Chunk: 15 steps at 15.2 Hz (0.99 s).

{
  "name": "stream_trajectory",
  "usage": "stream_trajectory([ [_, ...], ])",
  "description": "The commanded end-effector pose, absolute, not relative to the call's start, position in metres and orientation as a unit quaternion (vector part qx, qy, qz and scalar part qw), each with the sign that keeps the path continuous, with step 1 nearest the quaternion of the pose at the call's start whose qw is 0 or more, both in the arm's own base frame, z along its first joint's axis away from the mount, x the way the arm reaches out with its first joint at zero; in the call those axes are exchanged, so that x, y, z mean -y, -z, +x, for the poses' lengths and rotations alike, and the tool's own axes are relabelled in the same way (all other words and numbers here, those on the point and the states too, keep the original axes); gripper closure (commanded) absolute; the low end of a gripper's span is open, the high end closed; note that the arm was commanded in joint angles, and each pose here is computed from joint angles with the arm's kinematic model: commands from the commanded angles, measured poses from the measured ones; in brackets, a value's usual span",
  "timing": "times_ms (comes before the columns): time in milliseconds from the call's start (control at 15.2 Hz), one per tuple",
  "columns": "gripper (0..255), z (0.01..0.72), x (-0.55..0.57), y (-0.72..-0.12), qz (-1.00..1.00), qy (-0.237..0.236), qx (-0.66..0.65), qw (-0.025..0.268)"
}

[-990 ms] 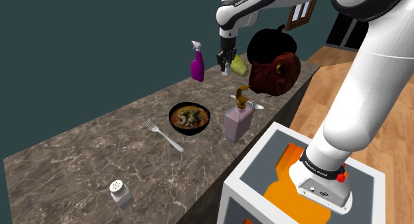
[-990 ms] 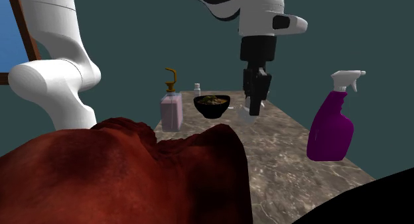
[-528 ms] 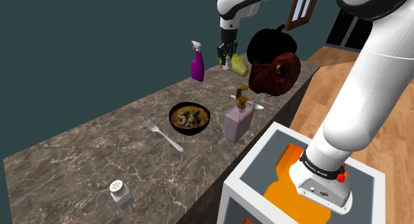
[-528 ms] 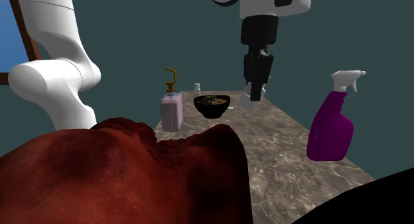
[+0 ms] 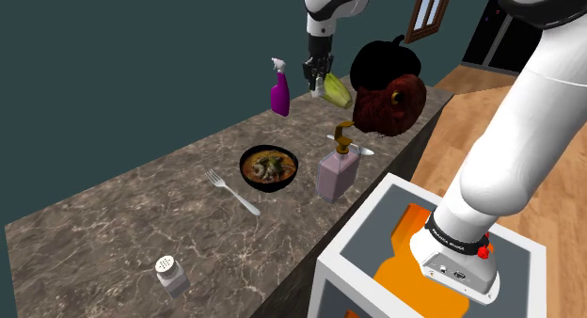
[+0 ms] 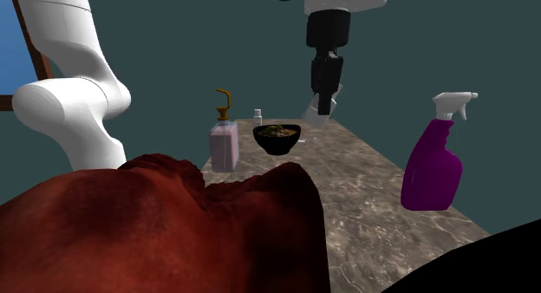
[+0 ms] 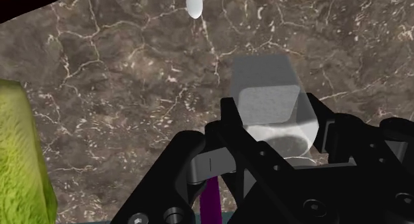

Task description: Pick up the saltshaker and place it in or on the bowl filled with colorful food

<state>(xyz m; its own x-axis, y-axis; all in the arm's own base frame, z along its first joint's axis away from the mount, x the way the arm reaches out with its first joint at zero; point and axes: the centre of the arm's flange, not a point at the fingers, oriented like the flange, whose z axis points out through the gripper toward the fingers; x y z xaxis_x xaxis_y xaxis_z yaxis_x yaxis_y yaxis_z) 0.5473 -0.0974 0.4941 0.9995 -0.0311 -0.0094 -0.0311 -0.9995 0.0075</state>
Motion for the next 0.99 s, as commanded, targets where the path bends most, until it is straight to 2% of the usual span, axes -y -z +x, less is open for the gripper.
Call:
stream_trajectory([
  [0,255,0.541,0.074,-0.496,1.000,0.005,0.016,0.004],
  [924,255,0.500,-0.106,-0.496,1.000,0.005,0.016,0.004],
])
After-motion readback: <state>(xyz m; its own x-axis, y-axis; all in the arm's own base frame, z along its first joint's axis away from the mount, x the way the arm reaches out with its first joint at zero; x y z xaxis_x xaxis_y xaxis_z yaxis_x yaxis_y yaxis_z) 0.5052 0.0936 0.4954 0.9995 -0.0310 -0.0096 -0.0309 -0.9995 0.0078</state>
